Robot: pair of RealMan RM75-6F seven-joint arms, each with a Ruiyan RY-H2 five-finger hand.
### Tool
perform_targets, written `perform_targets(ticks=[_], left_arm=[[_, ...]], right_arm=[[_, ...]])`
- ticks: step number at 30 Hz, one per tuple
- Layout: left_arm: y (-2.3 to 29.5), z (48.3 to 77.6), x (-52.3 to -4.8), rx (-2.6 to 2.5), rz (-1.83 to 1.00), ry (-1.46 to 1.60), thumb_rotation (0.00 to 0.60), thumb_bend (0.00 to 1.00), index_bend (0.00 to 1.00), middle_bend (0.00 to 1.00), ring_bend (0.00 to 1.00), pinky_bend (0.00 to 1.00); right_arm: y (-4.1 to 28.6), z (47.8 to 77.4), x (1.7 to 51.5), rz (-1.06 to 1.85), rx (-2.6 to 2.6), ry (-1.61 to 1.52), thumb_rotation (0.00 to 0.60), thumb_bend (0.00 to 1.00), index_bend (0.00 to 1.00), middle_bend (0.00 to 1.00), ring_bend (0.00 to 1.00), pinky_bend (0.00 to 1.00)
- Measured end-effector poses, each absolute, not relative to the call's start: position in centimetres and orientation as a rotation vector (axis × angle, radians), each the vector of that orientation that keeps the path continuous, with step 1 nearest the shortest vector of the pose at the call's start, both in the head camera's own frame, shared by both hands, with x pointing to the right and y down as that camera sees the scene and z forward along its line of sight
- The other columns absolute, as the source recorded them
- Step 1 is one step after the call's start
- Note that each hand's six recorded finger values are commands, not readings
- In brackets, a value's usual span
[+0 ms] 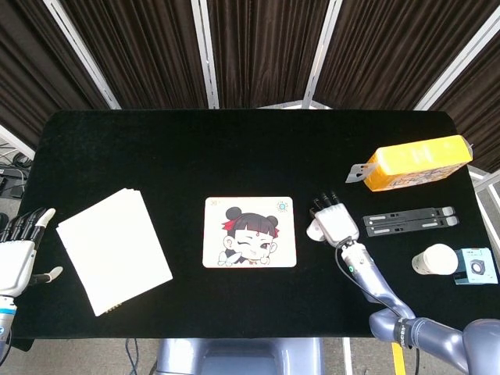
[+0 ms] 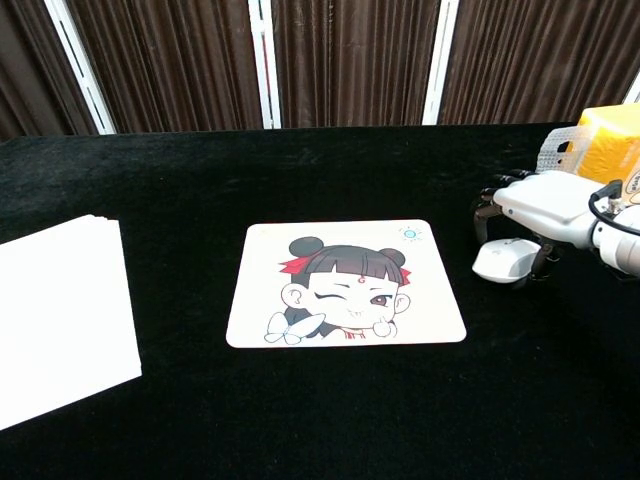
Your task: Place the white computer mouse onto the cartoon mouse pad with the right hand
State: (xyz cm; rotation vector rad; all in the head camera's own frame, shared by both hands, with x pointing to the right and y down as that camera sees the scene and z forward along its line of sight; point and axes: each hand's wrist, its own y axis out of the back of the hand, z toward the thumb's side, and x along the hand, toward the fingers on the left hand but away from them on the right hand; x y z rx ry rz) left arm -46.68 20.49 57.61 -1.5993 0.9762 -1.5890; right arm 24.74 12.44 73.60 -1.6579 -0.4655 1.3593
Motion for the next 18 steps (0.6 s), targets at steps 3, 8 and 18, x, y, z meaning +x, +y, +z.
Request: perform_targets(ticks=[3, 8, 18], left_arm=[[20.49, 57.62, -46.68, -1.600, -1.590, 0.975, 0.600, 0.08, 0.00, 0.00, 0.00, 0.00], [20.51, 57.65, -46.67, -1.605, -1.594, 0.976, 0.600, 0.08, 0.00, 0.00, 0.00, 0.00], [20.52, 57.63, -46.64, -1.607, -1.594, 0.978, 0.600, 0.08, 0.00, 0.00, 0.00, 0.00]], right_arm=[[12.46, 73.64, 24.68, 1.361, -1.657, -0.465, 0.600, 0.11, 0.47, 0.18, 0.00, 0.00], [12.47, 73.56, 24.64, 1.358, -1.656, -0.476, 0.600, 0.16, 0.52, 0.21, 0.00, 0.00], [12.30, 72.83, 24.45, 1.326, -1.657, -0.500, 0.600, 0.24, 0.55, 0.23, 0.00, 0.00]])
